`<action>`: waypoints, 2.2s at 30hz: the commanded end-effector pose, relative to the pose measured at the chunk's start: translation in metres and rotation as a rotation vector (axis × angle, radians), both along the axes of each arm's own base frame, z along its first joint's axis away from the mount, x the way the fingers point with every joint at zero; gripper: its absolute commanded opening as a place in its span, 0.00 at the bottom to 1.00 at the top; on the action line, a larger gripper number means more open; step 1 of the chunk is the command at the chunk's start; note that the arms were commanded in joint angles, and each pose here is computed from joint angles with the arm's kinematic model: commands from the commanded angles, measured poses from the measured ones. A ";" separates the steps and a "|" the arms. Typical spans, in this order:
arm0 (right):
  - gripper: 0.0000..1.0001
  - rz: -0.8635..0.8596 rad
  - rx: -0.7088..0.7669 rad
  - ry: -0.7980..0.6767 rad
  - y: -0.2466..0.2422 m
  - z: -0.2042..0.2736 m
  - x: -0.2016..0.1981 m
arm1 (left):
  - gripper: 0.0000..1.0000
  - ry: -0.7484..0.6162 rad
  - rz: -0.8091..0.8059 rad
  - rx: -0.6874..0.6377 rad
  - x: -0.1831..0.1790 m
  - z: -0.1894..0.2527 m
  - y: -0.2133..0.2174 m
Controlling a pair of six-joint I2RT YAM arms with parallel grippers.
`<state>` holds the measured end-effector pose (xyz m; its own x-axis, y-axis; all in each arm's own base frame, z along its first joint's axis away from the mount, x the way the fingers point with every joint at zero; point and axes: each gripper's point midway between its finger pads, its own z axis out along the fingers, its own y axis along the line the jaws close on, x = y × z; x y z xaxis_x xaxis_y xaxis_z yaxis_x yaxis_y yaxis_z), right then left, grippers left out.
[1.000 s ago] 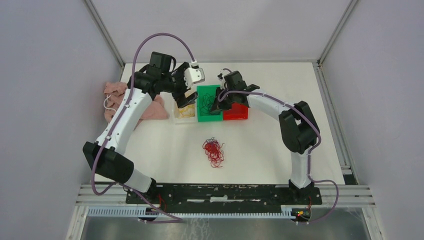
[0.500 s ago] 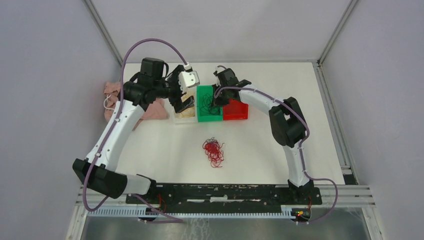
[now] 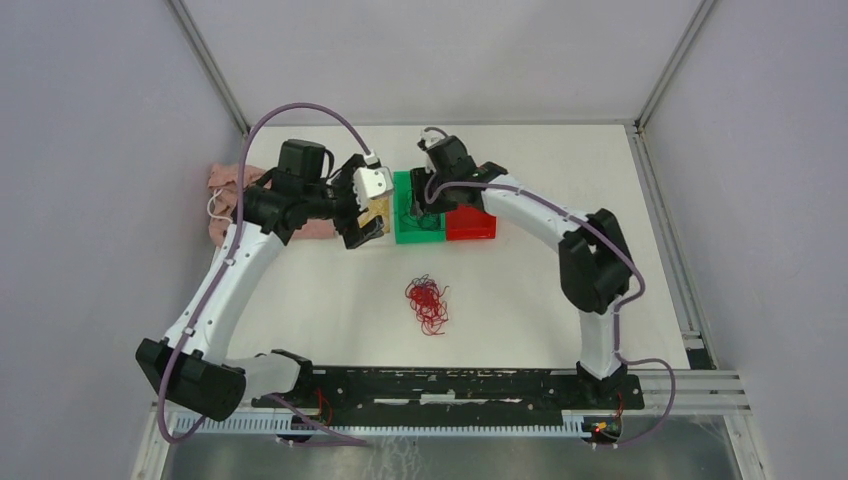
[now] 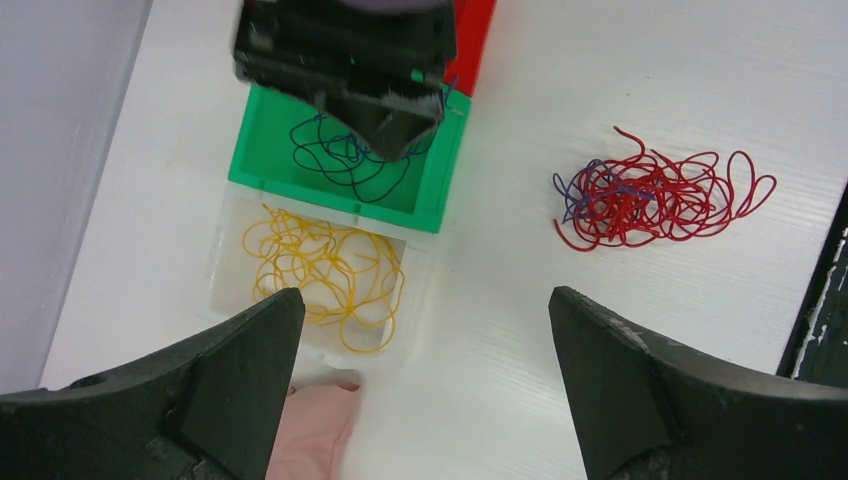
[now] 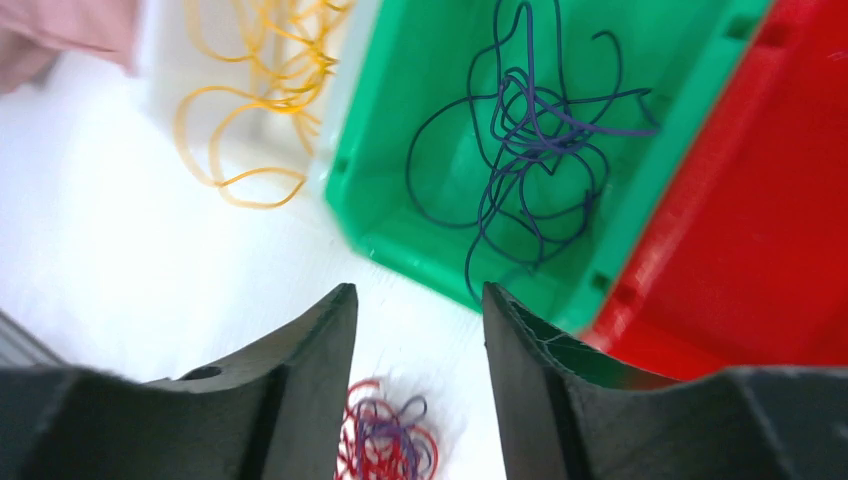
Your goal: Untangle the cables
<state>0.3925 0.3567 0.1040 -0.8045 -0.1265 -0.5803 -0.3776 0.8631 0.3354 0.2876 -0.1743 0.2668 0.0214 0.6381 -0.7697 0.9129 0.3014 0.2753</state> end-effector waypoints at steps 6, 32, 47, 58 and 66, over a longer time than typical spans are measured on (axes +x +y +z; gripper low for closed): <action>0.70 0.008 0.123 -0.113 -0.027 0.094 -0.085 | 0.99 -0.132 0.067 -0.034 0.002 0.023 0.010; 0.38 -0.041 -0.104 -0.051 0.022 0.003 -0.157 | 0.99 -0.206 0.062 -0.040 -0.005 0.038 0.015; 0.43 -0.105 -0.228 -0.210 -0.002 0.033 -0.161 | 0.99 -0.205 0.036 -0.051 -0.007 0.039 0.011; 0.41 -0.109 -0.198 -0.126 0.001 0.004 -0.174 | 0.99 -0.213 0.027 -0.045 -0.010 0.041 0.012; 0.39 -0.095 -0.207 -0.126 0.016 -0.001 -0.168 | 0.99 -0.228 0.019 -0.049 -0.011 0.045 0.011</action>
